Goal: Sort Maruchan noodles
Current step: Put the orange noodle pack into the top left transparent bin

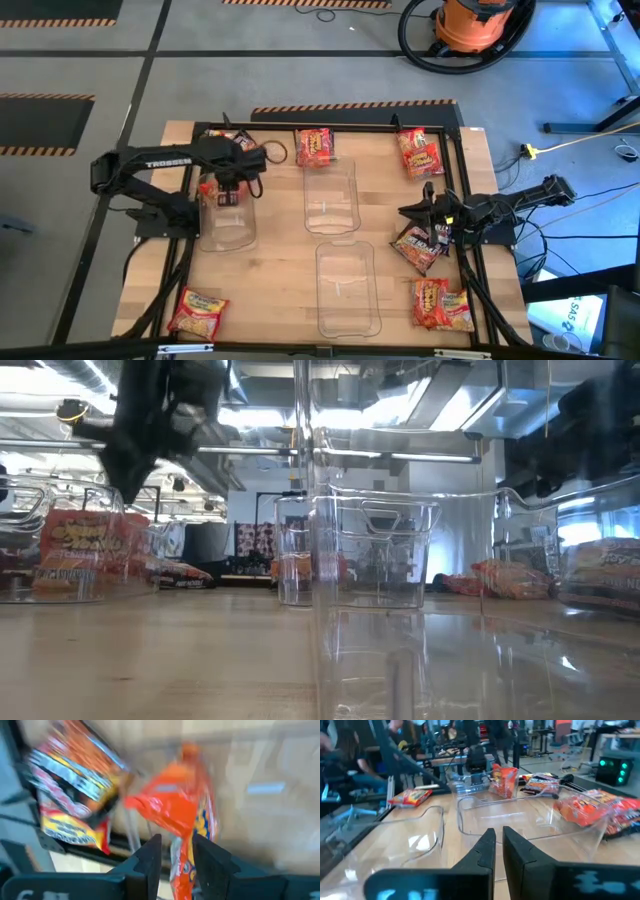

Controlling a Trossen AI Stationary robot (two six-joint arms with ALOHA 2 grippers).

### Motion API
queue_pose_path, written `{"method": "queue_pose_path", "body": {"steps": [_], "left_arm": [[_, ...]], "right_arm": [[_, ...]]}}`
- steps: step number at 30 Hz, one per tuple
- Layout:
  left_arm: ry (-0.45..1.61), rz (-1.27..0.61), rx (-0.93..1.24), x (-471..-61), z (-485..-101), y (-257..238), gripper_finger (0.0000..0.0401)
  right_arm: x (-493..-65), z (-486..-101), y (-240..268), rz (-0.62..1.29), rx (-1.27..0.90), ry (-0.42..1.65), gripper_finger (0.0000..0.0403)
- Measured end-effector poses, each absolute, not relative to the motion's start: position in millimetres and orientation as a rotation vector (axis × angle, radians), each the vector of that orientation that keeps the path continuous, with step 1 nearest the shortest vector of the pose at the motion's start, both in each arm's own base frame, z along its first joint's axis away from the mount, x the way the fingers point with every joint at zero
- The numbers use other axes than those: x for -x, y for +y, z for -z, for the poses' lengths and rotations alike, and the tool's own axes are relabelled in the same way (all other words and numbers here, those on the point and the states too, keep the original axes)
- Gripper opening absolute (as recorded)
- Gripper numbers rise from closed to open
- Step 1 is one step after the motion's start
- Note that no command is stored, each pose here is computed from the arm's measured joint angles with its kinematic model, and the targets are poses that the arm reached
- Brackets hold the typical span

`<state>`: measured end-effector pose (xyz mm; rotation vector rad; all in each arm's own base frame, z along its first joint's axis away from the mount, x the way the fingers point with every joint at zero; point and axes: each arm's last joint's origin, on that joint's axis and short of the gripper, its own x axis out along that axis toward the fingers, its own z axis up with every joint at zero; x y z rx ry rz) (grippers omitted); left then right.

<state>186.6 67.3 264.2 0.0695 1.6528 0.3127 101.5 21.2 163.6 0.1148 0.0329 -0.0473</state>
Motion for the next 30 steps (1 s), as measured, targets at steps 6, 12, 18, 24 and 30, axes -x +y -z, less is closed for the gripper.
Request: {"method": "queue_pose_path", "body": {"steps": [6,12,18,24,30], "left_arm": [[1.190,-0.348,0.126,-199,-303,66,0.0103],[0.807,-0.223,0.223,-220,-317,55,0.0103],[0.617,-0.051,0.206,-249,-301,23,0.0103],[0.470,0.044,0.154,-268,-287,-16,0.0103],[0.399,0.057,0.113,-283,-270,-55,0.0103]], "right_arm": [[-101,-166,20,0.102,-0.220,0.003,0.0014],[-98,-194,21,0.019,-0.269,-0.039,0.0014],[-100,-219,24,-0.042,-0.326,0.082,0.0014],[-122,-250,37,-0.235,-0.389,0.253,0.0014],[-151,-272,54,-0.319,-0.468,0.546,0.0014]]}}
